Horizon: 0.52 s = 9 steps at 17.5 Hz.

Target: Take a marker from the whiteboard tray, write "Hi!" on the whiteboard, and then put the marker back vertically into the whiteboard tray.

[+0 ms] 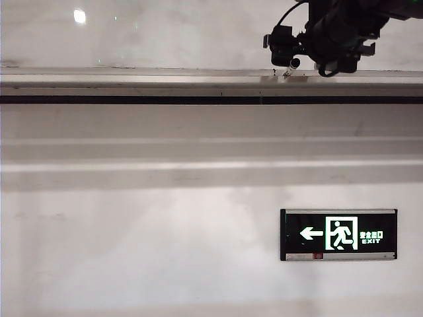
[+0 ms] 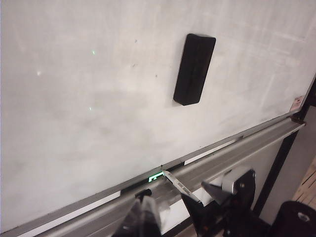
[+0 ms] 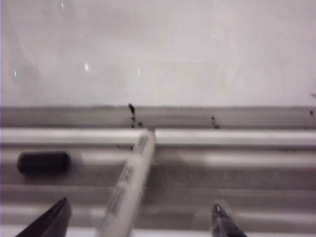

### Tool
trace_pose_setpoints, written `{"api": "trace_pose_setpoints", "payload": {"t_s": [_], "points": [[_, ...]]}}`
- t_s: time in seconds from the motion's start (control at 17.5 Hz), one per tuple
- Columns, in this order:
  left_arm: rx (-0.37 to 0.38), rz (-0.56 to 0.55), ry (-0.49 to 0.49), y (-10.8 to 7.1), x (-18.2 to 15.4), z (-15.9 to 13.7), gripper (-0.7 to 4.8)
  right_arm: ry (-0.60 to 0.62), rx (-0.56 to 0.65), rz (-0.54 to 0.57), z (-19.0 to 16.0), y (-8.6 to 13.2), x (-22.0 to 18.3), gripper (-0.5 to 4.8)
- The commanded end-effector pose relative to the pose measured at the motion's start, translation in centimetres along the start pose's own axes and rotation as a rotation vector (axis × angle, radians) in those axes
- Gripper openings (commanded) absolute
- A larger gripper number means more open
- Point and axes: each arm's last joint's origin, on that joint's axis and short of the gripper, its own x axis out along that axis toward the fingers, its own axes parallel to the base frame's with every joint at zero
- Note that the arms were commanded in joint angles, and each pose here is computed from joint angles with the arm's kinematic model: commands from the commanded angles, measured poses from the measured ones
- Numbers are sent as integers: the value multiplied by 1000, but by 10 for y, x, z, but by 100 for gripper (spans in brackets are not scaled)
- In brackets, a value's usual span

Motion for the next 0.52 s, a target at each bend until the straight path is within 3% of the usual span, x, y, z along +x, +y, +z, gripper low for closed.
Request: {"api": "trace_pose_setpoints", "payload": {"t_s": [0.06, 0.52], "points": [[7, -8, -16, -1, -2, 3, -7, -38, -2, 17, 15, 3, 4, 369], [7, -8, -16, -1, -2, 3, -7, -32, -7, -1, 14, -2, 11, 369]]}}
